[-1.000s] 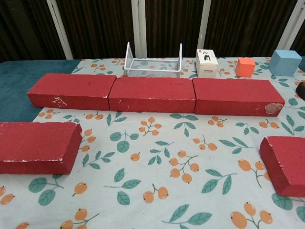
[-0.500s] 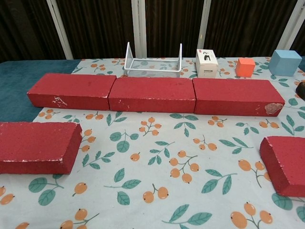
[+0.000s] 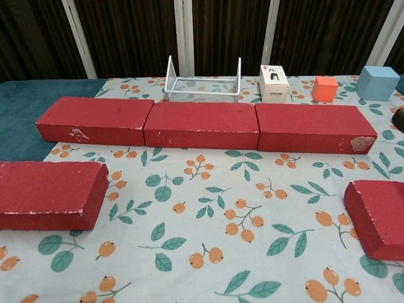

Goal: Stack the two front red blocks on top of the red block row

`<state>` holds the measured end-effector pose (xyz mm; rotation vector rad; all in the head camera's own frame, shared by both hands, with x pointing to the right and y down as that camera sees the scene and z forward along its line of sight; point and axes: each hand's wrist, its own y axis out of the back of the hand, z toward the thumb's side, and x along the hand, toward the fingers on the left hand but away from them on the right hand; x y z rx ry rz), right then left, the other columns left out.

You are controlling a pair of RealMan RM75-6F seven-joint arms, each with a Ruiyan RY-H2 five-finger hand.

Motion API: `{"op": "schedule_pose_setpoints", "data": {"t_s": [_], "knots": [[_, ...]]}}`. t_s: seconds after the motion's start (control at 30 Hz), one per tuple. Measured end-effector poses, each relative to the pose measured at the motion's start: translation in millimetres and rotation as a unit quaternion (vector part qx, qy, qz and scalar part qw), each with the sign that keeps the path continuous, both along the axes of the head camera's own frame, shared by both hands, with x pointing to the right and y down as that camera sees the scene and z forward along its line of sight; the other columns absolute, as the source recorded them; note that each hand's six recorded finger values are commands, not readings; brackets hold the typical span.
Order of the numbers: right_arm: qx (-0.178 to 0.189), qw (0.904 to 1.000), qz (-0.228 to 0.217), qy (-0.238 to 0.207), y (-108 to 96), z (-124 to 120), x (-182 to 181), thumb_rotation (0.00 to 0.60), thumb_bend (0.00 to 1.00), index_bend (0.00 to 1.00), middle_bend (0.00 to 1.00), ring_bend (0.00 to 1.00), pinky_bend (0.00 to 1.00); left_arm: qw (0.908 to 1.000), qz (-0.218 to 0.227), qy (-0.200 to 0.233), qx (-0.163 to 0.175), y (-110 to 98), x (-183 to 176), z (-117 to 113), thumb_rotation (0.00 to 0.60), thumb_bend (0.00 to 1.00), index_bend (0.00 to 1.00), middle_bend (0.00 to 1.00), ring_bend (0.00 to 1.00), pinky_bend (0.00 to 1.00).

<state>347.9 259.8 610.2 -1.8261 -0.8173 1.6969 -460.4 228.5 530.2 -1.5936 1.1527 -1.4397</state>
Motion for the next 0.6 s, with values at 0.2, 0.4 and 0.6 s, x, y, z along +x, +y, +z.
{"op": "schedule_pose_setpoints", "data": {"t_s": [0.2,0.4,0.6], "knots": [[-0.018,0.9997,0.008,0.013,-4,10,1,0.6,0.05,0.0,0.0,0.0,0.0,1.0,0.002,-0.005,-0.003,0,2,2,0.6,0.0,0.1,0.0,0.0,0.06],[-0.037,0.999,0.01,0.025,-6,22,1,0.6,0.05,0.0,0.0,0.0,0.0,0.9999,0.003,-0.009,-0.003,0,3,3,0.6,0.0,0.1,0.0,0.0,0.06],[-0.045,0.9983,0.012,0.035,-10,31,1,0.6,0.05,0.0,0.0,0.0,0.0,0.9999,0.001,-0.012,-0.004,-1,3,4,0.6,0.0,0.1,0.0,0.0,0.06]]}}
